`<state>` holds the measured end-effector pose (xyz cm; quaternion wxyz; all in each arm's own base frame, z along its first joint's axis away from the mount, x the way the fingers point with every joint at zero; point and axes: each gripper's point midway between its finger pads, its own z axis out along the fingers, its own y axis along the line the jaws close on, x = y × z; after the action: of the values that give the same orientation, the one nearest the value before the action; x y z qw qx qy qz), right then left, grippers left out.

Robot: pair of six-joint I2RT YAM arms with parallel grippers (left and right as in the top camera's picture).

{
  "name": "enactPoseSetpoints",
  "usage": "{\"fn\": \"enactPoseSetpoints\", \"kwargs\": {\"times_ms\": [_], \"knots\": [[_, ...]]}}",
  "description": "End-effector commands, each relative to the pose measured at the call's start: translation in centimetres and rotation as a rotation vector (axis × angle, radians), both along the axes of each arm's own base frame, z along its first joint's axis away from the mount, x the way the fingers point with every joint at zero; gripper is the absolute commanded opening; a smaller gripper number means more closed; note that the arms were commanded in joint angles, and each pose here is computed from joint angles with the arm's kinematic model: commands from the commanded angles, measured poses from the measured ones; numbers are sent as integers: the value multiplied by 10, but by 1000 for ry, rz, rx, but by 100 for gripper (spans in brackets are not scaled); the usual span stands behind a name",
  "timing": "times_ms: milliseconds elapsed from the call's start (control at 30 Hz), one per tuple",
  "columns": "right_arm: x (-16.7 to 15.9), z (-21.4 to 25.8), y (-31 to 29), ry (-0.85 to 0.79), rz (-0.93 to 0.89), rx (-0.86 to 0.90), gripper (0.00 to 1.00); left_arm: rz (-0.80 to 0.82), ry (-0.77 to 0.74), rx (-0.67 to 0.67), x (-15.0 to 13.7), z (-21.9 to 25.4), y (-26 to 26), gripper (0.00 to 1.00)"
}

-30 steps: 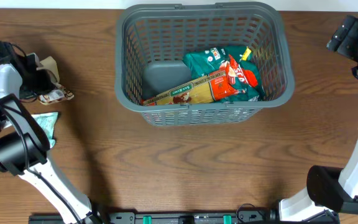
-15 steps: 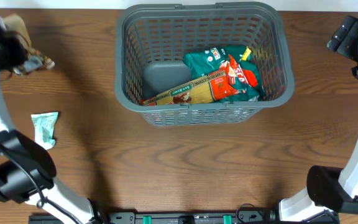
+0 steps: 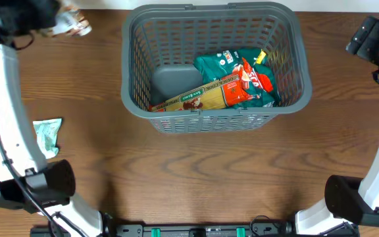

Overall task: Pack container
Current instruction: 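Lift the snack bag with the left gripper and swing toward basket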

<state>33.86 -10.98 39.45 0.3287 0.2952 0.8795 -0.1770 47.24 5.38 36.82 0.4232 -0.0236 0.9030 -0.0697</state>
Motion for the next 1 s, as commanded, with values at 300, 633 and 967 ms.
{"fn": "enactPoseSetpoints", "kwargs": {"times_ms": [300, 633, 967], "knots": [[-3, 5, -2, -18, -18, -3, 99, -489, -195, 81, -40, 72, -145, 6], [-3, 5, -2, -18, -18, -3, 99, -712, -45, 144, -79, 33, -194, 6], [-3, 5, -2, -19, -18, -3, 99, -816, 46, 129, -89, 4, -234, 6]]}}
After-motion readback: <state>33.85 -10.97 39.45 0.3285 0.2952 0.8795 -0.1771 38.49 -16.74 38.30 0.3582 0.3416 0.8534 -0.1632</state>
